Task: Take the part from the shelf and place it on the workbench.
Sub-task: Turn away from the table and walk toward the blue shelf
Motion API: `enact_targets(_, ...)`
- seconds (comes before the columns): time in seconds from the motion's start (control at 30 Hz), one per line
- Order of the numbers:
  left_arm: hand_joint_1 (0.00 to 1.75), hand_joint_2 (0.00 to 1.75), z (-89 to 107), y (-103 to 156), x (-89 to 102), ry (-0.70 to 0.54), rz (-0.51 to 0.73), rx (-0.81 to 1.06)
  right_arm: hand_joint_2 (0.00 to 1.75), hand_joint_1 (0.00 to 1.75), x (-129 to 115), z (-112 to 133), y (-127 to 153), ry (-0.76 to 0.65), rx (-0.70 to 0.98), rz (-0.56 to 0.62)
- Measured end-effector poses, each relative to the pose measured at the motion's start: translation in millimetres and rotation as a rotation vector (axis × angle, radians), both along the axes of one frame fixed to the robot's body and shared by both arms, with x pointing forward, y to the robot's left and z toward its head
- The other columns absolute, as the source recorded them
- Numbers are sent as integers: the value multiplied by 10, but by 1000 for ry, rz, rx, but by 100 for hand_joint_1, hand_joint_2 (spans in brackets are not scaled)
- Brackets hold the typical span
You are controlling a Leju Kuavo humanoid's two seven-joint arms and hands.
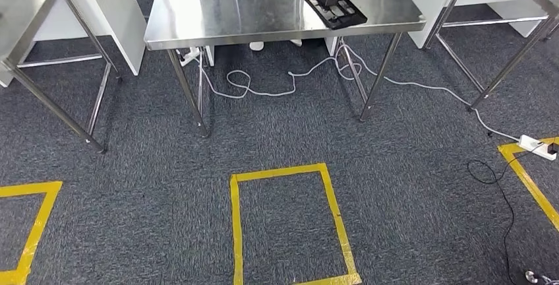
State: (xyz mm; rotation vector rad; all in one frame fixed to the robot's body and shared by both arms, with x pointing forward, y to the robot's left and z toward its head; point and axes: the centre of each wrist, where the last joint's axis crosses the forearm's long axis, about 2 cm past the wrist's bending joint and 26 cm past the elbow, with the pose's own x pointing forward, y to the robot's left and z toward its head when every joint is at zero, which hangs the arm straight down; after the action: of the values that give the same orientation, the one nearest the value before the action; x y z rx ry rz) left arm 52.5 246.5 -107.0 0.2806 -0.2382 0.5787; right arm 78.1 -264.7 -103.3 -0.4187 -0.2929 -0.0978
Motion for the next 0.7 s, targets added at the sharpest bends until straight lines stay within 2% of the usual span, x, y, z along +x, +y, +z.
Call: enact_targets(0.7,0,0,0,22,4,19,-60,28,0,0,-116,-20,-18,32,-3,-45)
